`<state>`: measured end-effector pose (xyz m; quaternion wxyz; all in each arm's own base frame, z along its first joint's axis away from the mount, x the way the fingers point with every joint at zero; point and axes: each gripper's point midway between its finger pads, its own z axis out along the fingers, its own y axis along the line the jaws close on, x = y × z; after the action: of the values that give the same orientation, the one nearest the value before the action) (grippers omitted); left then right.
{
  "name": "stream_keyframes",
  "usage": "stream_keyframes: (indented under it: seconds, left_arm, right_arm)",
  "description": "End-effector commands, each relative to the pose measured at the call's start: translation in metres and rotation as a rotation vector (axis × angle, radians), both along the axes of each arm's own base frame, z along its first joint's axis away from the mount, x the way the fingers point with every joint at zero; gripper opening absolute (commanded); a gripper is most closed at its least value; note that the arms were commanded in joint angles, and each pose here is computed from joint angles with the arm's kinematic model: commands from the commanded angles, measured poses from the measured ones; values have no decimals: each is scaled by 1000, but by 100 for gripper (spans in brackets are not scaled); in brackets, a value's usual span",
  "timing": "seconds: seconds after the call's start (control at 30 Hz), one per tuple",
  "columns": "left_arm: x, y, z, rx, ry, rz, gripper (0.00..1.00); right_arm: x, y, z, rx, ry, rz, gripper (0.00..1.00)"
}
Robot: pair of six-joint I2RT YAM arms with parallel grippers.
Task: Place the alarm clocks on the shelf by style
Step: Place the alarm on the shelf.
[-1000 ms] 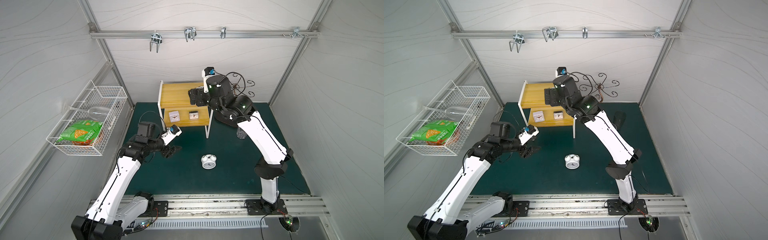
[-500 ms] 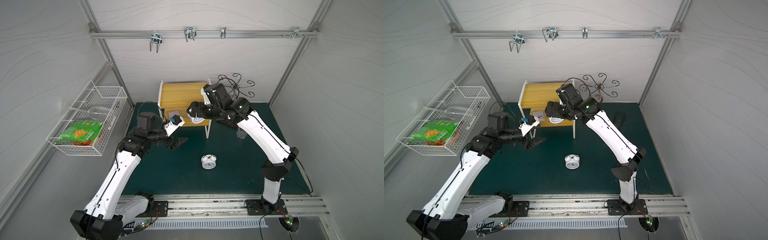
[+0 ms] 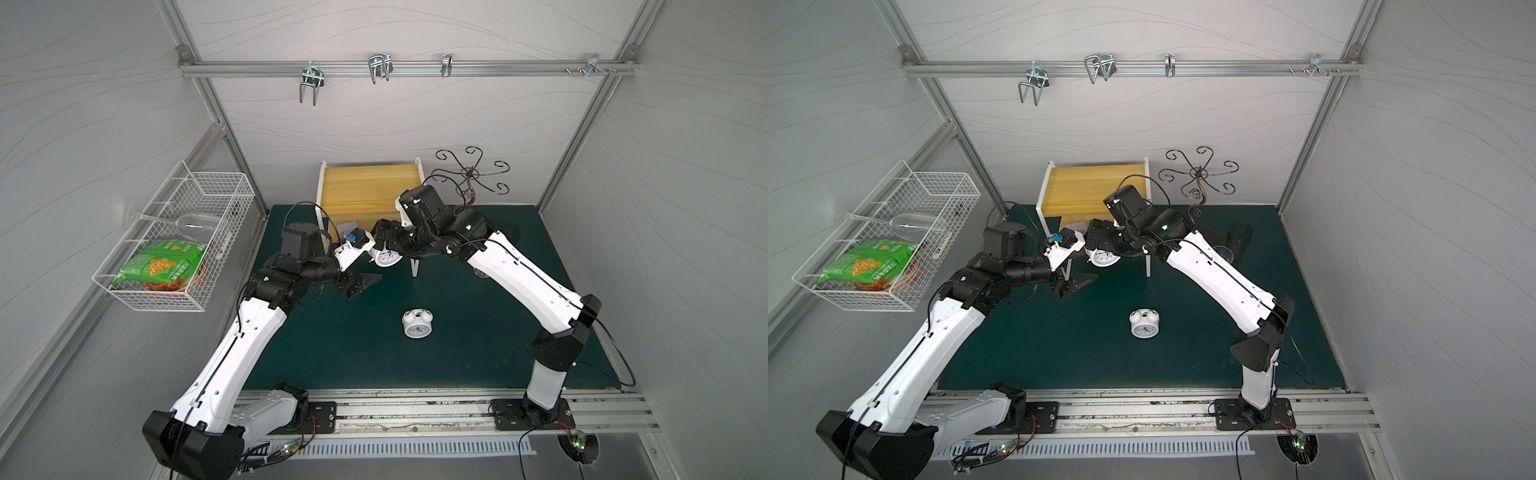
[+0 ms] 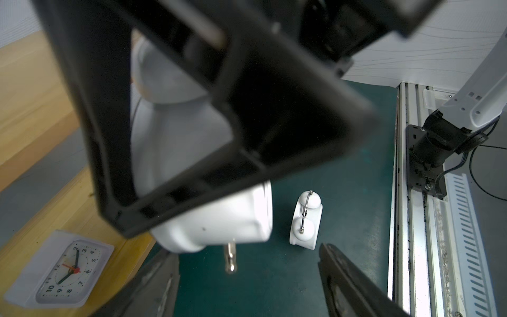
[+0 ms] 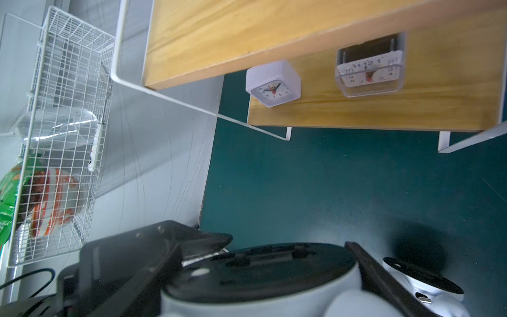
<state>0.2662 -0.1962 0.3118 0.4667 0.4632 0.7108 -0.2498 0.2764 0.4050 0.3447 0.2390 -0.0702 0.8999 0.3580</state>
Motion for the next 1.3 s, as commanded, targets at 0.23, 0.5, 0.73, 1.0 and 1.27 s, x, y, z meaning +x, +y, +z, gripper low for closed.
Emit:
stream_keyframes:
  seconds: [0.23, 0.5, 0.73, 1.0, 1.27]
  left_arm:
    - [8, -4, 26, -40, -69, 15, 77]
    - [8, -5, 30, -70, -50, 23, 78]
    - [8, -5, 30, -72, -46, 28, 74]
    - [5, -6, 30, -79, -39, 17, 64]
    - [2, -6, 29, -88, -26, 13, 56]
  right_arm:
    - [-15, 5, 39, 123, -44, 20, 61]
    - [-19, 8, 36, 122, -50, 21, 62]
    - [-20, 7, 34, 134, -45, 14, 62]
    - [-19, 7, 34, 139, -48, 10, 65]
    - [-18, 9, 31, 141, -46, 11, 71]
